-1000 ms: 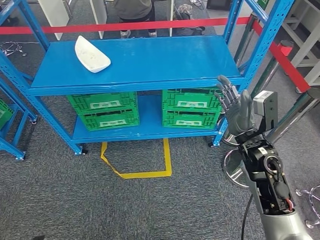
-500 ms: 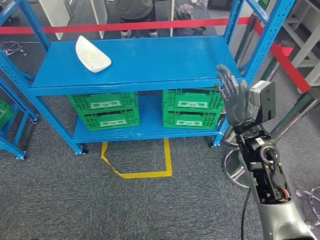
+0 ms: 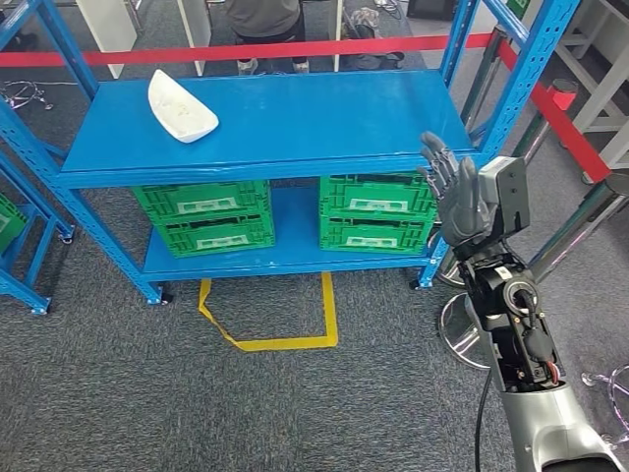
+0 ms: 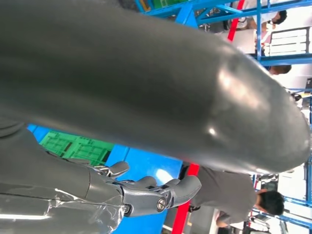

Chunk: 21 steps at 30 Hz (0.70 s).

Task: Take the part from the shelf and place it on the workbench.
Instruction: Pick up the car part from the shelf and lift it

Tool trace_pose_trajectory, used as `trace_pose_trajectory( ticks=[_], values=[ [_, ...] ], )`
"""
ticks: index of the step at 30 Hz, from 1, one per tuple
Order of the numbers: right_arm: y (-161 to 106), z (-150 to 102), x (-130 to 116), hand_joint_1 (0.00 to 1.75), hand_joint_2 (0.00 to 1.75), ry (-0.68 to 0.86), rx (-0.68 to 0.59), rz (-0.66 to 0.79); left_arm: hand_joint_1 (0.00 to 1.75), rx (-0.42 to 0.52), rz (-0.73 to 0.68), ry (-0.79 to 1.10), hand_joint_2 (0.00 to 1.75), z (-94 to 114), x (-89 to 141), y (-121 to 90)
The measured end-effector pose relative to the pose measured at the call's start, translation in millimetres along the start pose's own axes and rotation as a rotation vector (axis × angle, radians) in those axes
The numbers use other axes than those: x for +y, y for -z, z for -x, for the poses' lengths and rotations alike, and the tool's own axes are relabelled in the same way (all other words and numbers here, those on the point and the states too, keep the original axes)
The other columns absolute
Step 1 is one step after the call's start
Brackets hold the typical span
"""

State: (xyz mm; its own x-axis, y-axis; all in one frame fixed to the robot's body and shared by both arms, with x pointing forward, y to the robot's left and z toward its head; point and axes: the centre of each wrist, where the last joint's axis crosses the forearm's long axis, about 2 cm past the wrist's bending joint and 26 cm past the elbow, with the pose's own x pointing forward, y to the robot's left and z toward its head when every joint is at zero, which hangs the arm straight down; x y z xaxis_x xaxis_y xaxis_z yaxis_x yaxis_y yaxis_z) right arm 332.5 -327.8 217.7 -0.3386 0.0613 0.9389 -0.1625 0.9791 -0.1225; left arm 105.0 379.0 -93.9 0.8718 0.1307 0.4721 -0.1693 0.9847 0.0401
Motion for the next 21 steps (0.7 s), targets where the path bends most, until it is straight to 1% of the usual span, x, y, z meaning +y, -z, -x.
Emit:
trace_pose_trajectory(
  ticks=[21],
  values=[
    [-1.2,3.6,-0.1,0.0,0.0,0.002,0.023,0.001,0.0,-0.004,-0.02,-0.022,0.0,0.7,1.4,-0.3]
  ],
)
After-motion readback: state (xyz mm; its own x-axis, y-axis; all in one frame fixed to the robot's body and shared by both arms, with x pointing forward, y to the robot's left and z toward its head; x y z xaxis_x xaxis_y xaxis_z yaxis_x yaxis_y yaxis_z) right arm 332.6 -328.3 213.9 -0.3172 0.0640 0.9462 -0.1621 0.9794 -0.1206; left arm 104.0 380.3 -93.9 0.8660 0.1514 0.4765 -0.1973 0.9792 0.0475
